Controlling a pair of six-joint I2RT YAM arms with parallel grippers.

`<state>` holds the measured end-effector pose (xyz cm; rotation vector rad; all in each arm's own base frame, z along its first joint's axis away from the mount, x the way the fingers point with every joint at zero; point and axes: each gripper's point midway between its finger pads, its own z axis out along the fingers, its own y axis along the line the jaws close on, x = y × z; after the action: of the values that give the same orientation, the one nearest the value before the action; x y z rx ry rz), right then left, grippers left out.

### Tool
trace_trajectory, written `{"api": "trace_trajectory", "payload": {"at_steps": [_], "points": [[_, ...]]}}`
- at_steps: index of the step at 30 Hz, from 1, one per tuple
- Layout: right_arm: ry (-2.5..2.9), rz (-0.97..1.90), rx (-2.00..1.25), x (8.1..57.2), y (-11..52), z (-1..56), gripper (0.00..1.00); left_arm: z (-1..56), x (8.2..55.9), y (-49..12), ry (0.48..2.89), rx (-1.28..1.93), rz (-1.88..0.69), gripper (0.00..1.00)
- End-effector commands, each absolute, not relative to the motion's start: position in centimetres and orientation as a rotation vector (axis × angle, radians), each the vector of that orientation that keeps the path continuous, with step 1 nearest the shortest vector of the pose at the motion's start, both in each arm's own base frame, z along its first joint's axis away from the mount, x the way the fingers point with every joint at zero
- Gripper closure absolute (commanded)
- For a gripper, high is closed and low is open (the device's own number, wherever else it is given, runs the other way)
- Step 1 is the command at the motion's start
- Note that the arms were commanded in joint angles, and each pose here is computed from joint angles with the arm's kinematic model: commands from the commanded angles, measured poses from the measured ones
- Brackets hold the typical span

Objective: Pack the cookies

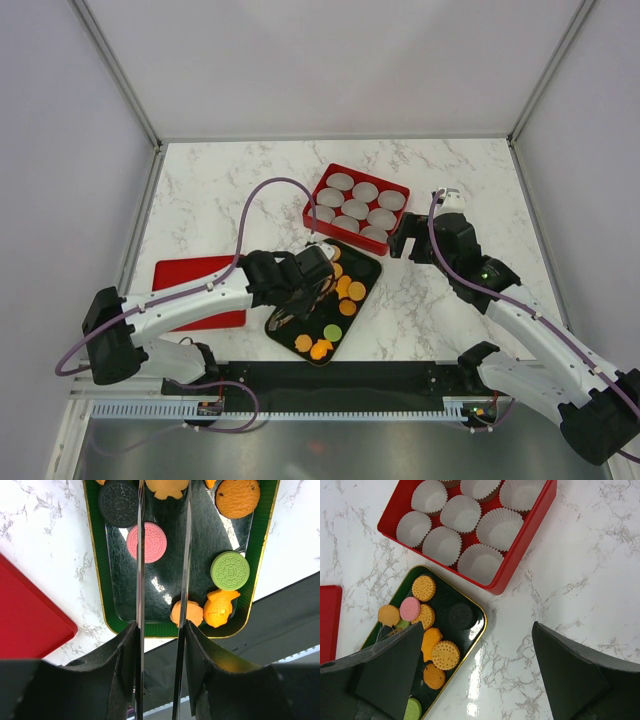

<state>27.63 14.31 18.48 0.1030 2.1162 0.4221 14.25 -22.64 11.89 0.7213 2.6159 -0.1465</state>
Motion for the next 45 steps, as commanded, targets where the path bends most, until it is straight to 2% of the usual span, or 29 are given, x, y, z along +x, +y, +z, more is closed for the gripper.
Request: {"api": "trace_trajectory", "payload": {"at_steps": [1, 11, 17, 21, 27, 33, 40, 45], "points": [[2.091, 0.431, 0.112, 27.8, 14.3, 19.3, 0.02, 15.4, 15.1, -23.7, 2.523, 0.673, -0.233, 0.60], [2.083, 0.441, 0.115, 27.7, 14.3, 19.6, 0.02, 18.2, 15.0, -23.2, 2.481, 0.635, -0.284, 0.62], [2.078, 0.452, 0.107, 27.8, 14.5, 20.0, 0.02, 20.9, 17.4, -24.7, 2.409, 0.602, -0.269, 0.62], [2.075, 0.458, 0.100, 27.9, 14.7, 20.4, 0.02, 23.9, 21.6, -26.2, 2.341, 0.543, -0.272, 0.62], [2.073, 0.475, 0.087, 28.1, 15.2, 21.0, 0.02, 26.6, 31.5, -27.0, 2.270, 0.373, -0.234, 0.62], [2.077, 0.445, 0.079, 28.3, 14.8, 21.5, 0.02, 24.6, 39.0, -28.0, 2.272, 0.331, -0.158, 0.62], [2.077, 0.432, 0.084, 28.1, 14.5, 21.8, 0.02, 21.8, 43.0, -29.1, 2.291, 0.342, -0.135, 0.62], [2.078, 0.442, 0.087, 28.0, 14.6, 21.8, 0.02, 20.2, 44.2, -29.8, 2.304, 0.352, -0.133, 0.62]]}}
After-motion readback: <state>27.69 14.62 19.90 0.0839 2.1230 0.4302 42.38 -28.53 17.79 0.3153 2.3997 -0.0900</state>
